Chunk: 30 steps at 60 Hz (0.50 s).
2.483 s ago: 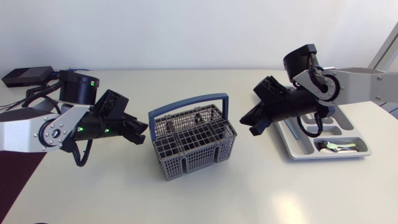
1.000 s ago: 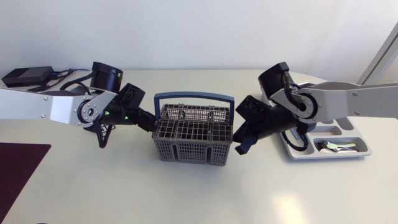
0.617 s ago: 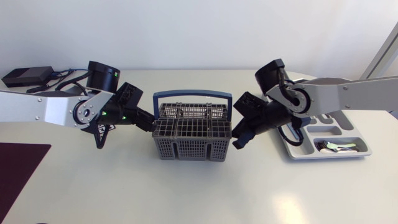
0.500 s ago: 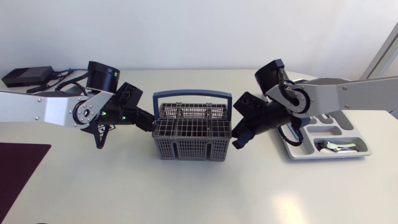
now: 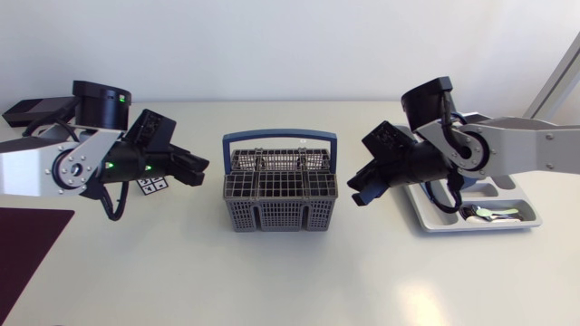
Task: Transfer all utensils from the basket to the drawer tray.
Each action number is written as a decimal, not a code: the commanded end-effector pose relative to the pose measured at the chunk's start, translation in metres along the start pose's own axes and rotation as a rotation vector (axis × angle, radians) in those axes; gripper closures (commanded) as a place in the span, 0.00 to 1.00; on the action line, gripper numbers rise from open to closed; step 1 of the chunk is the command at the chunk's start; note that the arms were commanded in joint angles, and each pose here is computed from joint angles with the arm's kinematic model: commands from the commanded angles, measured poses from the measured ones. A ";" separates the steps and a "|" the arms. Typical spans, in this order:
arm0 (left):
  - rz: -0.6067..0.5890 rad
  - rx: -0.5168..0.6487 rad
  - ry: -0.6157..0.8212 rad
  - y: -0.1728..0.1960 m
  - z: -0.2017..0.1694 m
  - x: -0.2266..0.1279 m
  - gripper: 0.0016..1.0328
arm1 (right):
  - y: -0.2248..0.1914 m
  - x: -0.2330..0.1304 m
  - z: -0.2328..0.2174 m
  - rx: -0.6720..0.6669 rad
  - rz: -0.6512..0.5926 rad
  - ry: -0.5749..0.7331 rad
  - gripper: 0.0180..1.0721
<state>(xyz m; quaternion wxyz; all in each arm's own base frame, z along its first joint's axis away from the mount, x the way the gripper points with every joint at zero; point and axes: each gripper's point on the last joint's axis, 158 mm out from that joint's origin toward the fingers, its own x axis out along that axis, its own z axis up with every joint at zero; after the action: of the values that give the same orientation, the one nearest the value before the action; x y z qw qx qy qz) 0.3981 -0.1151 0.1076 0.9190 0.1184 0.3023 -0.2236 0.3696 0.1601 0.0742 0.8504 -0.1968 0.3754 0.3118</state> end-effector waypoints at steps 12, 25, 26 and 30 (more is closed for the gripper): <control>0.002 -0.017 -0.016 -0.003 -0.006 -0.023 0.33 | 0.028 -0.010 -0.002 -0.028 0.007 -0.001 0.48; 0.054 -0.015 -0.102 0.004 0.003 -0.061 0.10 | 0.020 -0.044 -0.002 -0.065 -0.105 -0.059 0.12; 0.061 -0.017 -0.110 0.005 0.004 -0.065 0.09 | 0.019 -0.048 -0.002 -0.068 -0.116 -0.066 0.09; 0.080 -0.022 -0.126 0.009 0.004 -0.075 0.05 | 0.016 -0.058 -0.003 -0.073 -0.144 -0.086 0.04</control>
<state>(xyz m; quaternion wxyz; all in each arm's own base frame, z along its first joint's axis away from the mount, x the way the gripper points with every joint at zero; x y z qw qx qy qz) 0.3606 -0.0913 0.1571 0.9424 0.1151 0.2428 -0.1992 0.3361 0.1562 0.1142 0.8744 -0.2362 0.3171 0.2812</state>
